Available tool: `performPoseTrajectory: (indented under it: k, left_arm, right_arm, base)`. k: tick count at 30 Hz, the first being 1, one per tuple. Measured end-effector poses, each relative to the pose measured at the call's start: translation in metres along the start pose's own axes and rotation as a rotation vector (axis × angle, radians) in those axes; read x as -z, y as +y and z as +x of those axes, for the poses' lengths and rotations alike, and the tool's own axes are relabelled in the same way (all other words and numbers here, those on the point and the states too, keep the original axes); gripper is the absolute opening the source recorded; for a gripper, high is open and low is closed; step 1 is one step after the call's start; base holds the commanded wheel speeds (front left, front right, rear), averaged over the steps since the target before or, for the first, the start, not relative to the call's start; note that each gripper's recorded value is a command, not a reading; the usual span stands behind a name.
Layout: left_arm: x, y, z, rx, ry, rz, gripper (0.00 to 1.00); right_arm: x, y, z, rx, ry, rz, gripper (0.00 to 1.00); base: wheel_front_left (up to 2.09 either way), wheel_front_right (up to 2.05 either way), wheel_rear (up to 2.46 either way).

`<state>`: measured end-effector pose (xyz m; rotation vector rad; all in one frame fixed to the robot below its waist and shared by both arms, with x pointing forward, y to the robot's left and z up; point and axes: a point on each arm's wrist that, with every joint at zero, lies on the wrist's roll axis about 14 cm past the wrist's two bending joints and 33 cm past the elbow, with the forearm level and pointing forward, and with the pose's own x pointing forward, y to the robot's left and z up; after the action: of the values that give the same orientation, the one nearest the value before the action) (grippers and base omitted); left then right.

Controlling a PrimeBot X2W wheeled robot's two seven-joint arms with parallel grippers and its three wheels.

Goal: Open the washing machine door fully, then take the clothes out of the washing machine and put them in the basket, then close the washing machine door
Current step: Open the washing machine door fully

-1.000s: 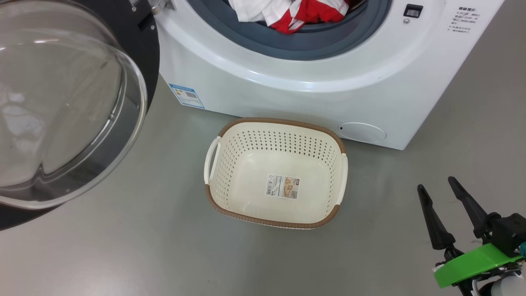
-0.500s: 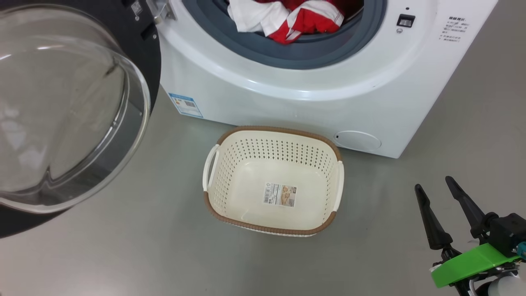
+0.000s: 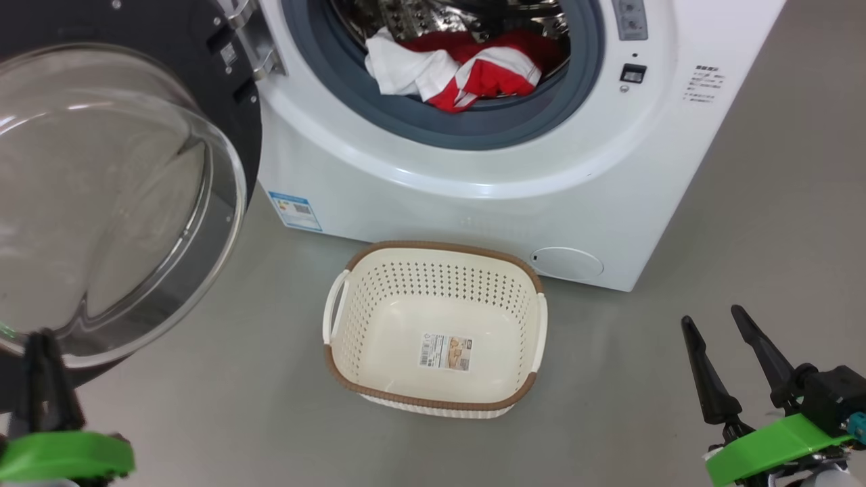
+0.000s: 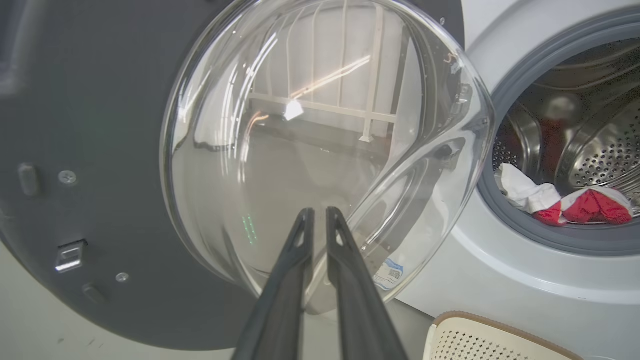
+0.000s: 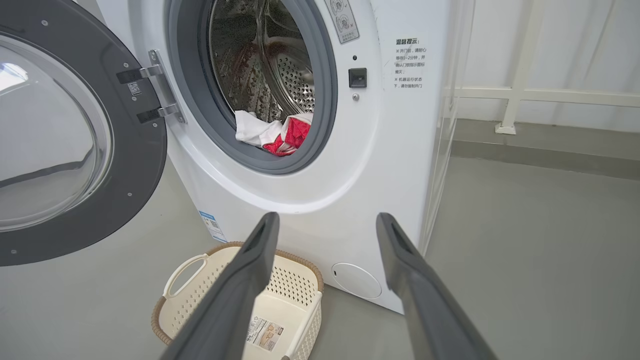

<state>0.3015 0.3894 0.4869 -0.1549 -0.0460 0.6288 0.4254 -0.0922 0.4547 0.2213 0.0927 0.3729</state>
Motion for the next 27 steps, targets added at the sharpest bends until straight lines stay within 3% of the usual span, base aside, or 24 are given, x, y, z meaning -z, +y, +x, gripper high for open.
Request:
performPoseTrajectory:
  k: [2,6,7,9,27]
  left_arm:
    - [0.003,-0.012,-0.009,0.044,0.005,0.004,0.23]
    - [0.009,-0.036,-0.023,0.128,0.018,-0.003,0.54]
    - [0.011,-0.041,-0.025,0.146,0.020,-0.009,0.79]
    - [0.012,-0.054,-0.029,0.189,0.024,-0.008,1.00]
    - [0.016,-0.160,-0.055,0.553,0.038,-0.035,1.00]
  right_arm:
    - [-0.001,-0.004,-0.006,0.019,-0.002,0.001,1.00]
    - [-0.006,-0.013,-0.016,0.056,-0.016,0.002,1.00]
    - [-0.006,-0.015,-0.019,0.063,-0.016,0.001,1.00]
    - [-0.008,-0.018,-0.025,0.078,-0.019,-0.001,1.00]
    - [-0.027,-0.068,-0.086,0.282,-0.081,-0.011,1.00]
  base:
    - [0.00,0.00,0.00]
    - [0.00,0.00,0.00]
    - [0.00,0.00,0.00]
    - [0.00,0.00,0.00]
    - [0.00,0.00,0.00]
